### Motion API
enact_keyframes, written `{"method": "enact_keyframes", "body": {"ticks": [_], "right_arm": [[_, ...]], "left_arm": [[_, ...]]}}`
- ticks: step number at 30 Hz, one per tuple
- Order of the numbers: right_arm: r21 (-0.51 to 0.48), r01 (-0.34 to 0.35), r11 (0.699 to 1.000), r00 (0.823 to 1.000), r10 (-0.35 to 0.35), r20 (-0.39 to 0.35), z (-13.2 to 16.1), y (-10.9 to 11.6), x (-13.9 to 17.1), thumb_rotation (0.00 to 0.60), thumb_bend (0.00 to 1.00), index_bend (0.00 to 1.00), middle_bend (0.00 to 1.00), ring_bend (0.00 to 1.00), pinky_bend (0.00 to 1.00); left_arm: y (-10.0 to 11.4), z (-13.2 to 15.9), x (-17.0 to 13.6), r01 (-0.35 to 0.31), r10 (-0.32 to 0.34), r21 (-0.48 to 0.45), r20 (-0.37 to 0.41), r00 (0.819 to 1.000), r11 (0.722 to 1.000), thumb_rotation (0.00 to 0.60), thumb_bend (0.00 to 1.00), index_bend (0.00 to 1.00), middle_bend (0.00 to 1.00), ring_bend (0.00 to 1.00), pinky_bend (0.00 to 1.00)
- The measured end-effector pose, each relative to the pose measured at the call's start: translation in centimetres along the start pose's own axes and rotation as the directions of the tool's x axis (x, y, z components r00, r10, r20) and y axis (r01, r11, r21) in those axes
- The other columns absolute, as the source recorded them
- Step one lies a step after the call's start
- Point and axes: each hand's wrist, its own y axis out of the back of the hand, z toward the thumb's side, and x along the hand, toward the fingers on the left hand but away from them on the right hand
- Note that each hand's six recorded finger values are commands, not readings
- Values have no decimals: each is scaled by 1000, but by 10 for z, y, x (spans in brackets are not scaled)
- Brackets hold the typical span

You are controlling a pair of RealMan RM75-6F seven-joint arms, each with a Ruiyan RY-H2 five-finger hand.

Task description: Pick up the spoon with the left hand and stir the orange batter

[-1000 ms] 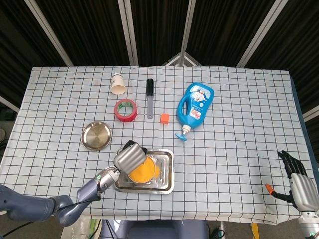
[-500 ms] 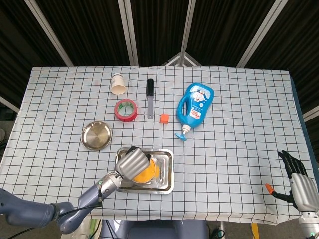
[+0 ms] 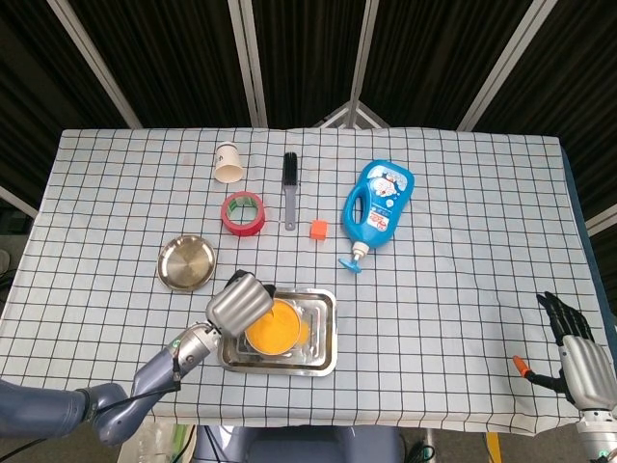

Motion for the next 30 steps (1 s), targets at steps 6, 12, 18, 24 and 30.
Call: {"method": "enact_keyframes", "body": {"ticks": [6, 12, 18, 24, 30], "right_arm": [[-2, 0, 1000, 1000, 0, 2, -1, 0, 0, 600, 312, 0, 0, 0, 0], [-5, 1, 1000, 1000, -1, 1, -1, 1, 0, 600, 312, 0, 0, 0, 0], [-3, 0, 1000, 1000, 0, -1, 0, 1, 0, 600, 311, 0, 0, 0, 0], [-4, 0, 1000, 1000, 0, 0, 0, 1, 0, 600, 311, 0, 0, 0, 0], [-4, 0, 1000, 1000, 0, 1, 0, 1, 0, 600, 312, 0, 0, 0, 0]], "left_arm": [[-11, 6, 10, 20, -20, 34, 7, 1000, 999, 600, 726, 791, 1000, 1000, 1000], [-12, 18, 18, 9, -12, 74, 37, 999, 997, 600, 726, 791, 1000, 1000, 1000], [-12, 24, 18, -5, -2, 112, 62, 998, 994, 600, 726, 792, 1000, 1000, 1000], [-9, 31, 17, -1, -2, 46, 63, 998, 999, 600, 726, 791, 1000, 1000, 1000], [-2, 36, 14, -6, 8, -22, 59, 998, 1000, 600, 725, 791, 1000, 1000, 1000]]}}
